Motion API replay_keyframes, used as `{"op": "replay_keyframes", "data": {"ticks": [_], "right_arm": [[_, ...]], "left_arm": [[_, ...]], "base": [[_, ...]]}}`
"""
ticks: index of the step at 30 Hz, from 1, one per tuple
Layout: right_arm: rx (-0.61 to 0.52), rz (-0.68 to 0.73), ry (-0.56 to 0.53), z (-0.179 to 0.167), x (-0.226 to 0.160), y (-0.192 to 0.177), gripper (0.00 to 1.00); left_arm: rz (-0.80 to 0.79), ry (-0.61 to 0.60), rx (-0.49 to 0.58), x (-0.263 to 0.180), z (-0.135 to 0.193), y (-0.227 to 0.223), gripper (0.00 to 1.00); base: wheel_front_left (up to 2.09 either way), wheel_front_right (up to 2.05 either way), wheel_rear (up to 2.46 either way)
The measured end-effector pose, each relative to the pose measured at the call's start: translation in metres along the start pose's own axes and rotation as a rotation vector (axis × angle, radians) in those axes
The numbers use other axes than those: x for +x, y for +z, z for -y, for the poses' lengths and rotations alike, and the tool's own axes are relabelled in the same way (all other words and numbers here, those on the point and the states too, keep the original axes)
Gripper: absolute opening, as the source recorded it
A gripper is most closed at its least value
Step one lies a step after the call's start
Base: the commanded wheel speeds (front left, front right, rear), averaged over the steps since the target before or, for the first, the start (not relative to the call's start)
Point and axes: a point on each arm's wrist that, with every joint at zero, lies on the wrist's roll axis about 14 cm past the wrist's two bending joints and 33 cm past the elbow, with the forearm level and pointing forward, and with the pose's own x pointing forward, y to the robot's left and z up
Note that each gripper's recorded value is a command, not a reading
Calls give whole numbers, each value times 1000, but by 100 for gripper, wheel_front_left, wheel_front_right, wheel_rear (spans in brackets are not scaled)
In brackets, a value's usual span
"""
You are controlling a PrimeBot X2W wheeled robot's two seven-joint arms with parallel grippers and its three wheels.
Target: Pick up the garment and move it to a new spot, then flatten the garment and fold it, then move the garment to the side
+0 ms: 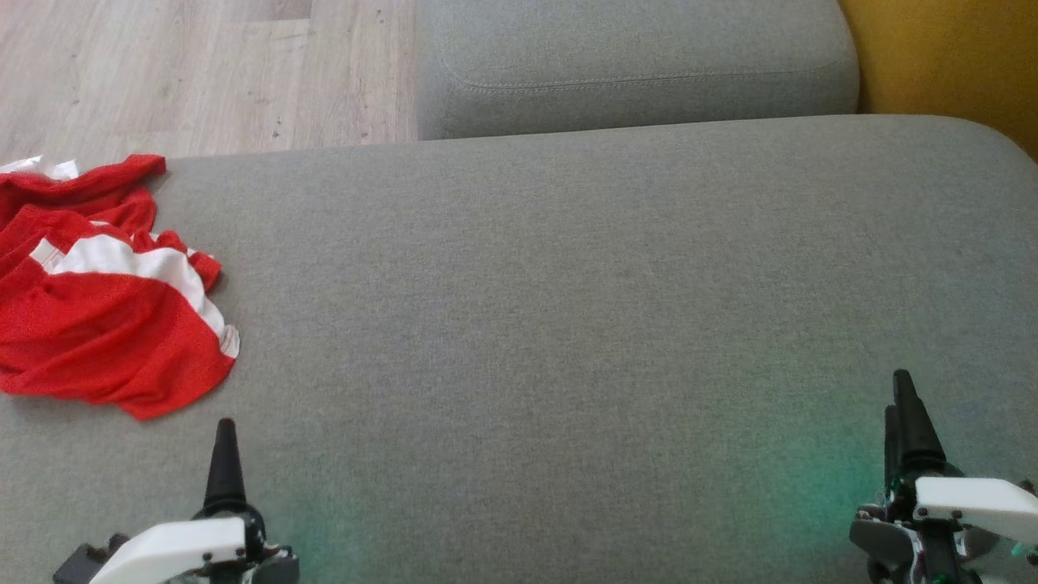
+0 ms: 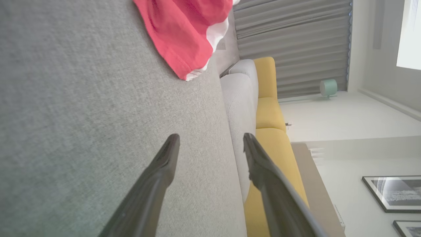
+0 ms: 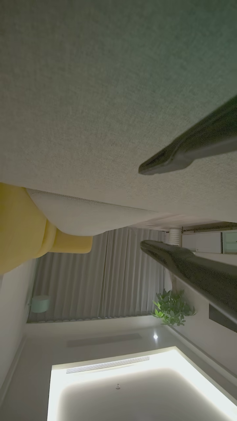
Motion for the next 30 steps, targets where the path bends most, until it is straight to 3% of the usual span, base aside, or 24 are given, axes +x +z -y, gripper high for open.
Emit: {"op": "replay_keyframes", "data": {"ticks": [30], "right_arm": [[-470,-46,99,-27,2,-26,100]], "left_arm": [[-18,-39,503,-2,17,-20,100]], "base": [[0,0,0]]}}
